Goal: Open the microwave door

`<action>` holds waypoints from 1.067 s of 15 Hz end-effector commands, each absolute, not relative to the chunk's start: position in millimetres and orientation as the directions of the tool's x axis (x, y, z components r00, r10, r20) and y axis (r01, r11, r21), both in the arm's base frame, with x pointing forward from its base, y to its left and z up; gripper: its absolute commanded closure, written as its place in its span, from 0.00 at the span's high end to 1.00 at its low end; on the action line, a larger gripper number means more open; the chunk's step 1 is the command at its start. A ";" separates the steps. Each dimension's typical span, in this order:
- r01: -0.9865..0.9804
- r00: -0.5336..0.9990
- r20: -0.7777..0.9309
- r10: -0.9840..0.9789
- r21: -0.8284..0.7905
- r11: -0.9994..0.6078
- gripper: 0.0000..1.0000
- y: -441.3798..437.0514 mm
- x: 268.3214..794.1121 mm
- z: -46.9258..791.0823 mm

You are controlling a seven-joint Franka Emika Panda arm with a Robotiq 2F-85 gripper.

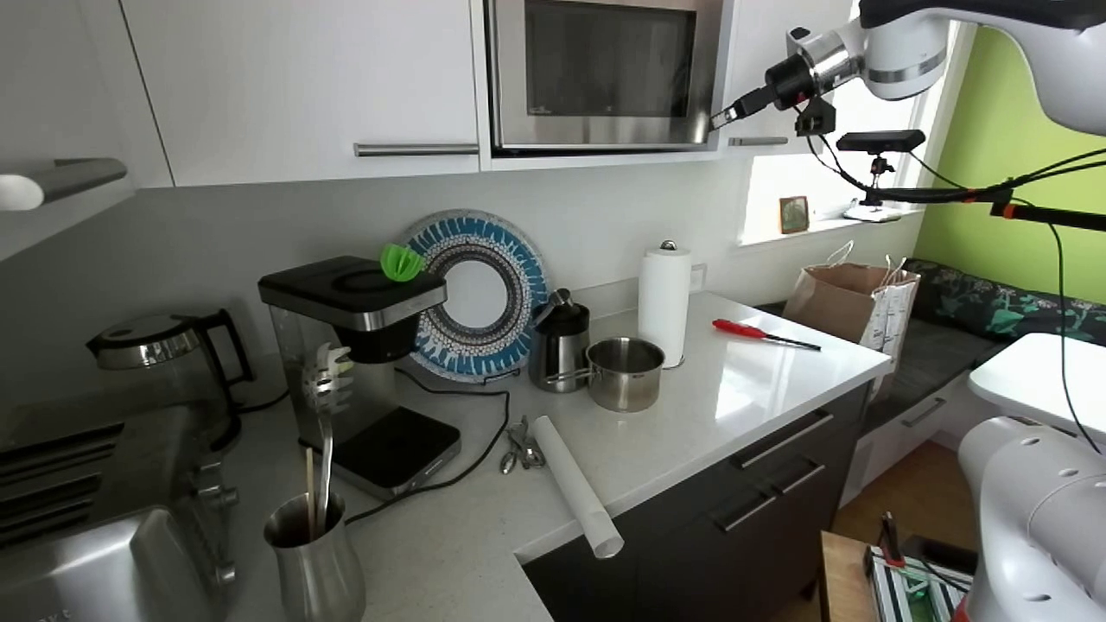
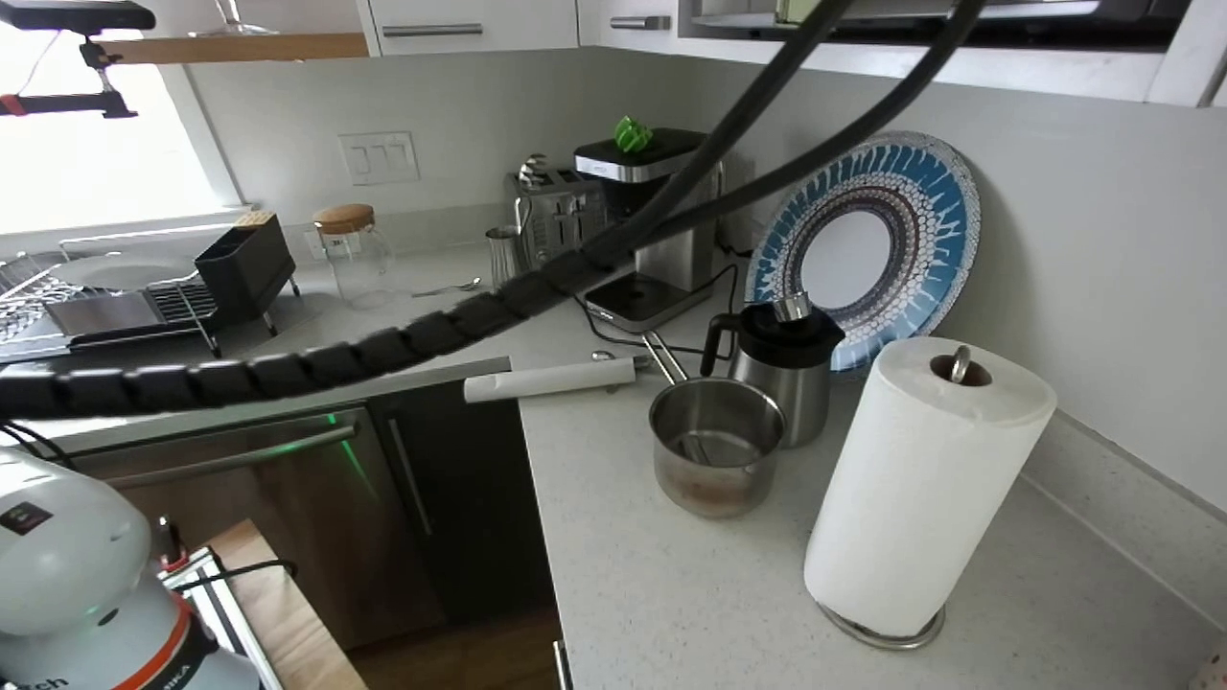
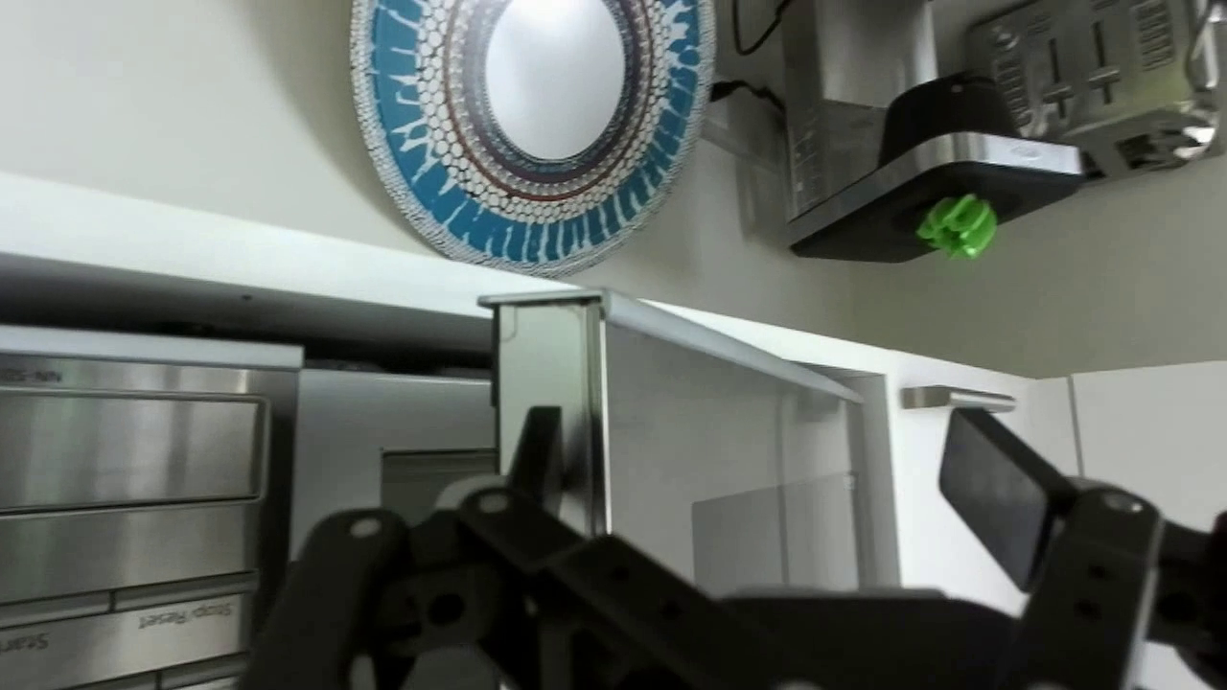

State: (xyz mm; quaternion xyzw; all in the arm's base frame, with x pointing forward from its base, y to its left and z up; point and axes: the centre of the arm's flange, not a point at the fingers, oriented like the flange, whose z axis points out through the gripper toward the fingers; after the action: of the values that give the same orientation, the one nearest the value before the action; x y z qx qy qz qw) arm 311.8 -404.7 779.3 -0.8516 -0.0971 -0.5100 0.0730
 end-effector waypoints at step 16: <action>0.426 0.557 0.787 0.264 0.002 -0.905 1.00 -370.4 164.8 852.8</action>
State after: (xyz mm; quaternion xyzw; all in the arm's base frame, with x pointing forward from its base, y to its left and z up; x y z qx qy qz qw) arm 192.0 -353.9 840.3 -0.8724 -0.2088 -0.4174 0.1455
